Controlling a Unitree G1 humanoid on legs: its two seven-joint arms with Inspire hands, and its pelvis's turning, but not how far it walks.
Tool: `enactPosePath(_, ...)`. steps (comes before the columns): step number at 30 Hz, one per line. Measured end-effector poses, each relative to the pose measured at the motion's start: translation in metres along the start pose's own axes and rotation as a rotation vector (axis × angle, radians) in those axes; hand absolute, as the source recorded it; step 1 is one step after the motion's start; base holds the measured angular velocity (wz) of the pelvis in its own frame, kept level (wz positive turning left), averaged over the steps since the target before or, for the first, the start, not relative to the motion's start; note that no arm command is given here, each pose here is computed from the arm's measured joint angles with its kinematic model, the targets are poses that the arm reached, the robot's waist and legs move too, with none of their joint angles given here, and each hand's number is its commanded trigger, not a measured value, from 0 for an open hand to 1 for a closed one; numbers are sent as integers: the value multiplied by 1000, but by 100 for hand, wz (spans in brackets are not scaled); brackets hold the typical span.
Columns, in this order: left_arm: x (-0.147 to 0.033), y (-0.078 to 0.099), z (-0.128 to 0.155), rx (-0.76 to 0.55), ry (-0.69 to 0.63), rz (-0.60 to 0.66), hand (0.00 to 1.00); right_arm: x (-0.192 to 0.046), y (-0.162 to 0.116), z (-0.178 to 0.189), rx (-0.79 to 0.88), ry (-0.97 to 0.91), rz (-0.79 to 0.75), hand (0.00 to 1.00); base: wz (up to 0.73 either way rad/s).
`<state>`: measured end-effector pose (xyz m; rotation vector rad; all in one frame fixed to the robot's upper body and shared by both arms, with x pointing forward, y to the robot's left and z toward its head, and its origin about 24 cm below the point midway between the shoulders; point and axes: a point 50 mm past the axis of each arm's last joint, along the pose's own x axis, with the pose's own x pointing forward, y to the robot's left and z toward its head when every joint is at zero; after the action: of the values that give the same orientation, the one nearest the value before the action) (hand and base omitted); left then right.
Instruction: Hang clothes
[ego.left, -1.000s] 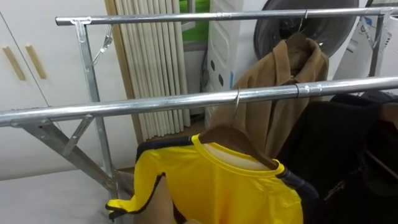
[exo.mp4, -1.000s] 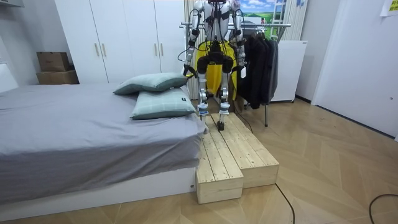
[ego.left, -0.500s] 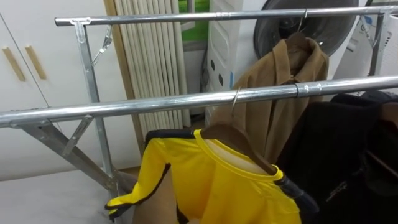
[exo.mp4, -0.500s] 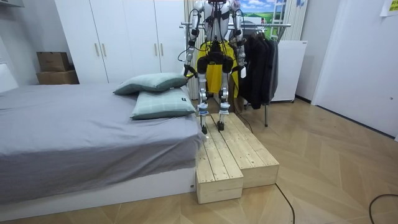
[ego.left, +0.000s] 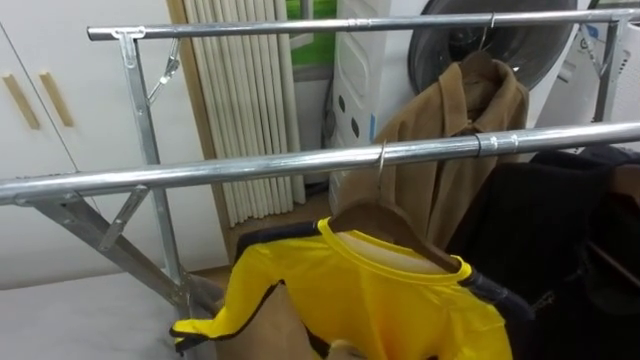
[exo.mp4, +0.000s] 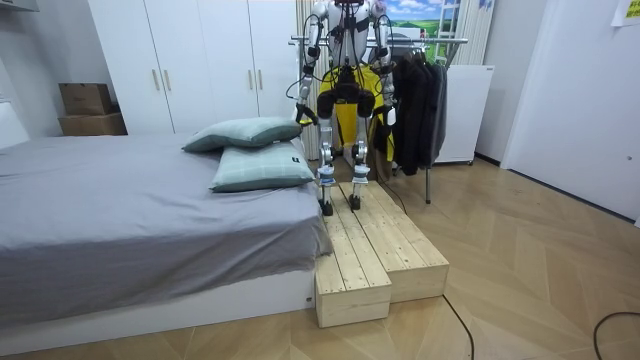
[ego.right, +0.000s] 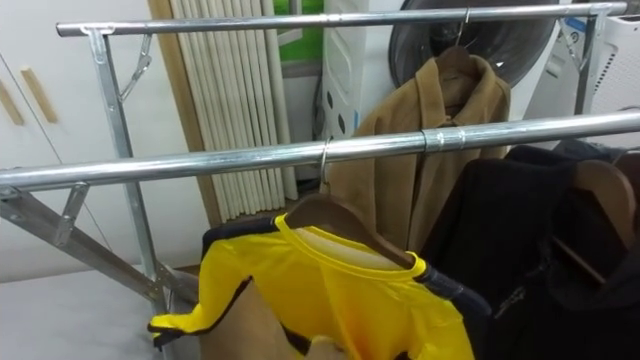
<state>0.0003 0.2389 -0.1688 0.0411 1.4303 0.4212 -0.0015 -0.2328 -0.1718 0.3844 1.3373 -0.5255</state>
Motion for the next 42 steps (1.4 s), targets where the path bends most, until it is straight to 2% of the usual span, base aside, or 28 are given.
enactPosePath(21,0,-1,3,14,-13,20,0,1,4,8,-82,-25,33,0,0)
enactPosePath(42,0,-2,3,33,-14,29,0,1,4,8,-87,-23,24,0,0)
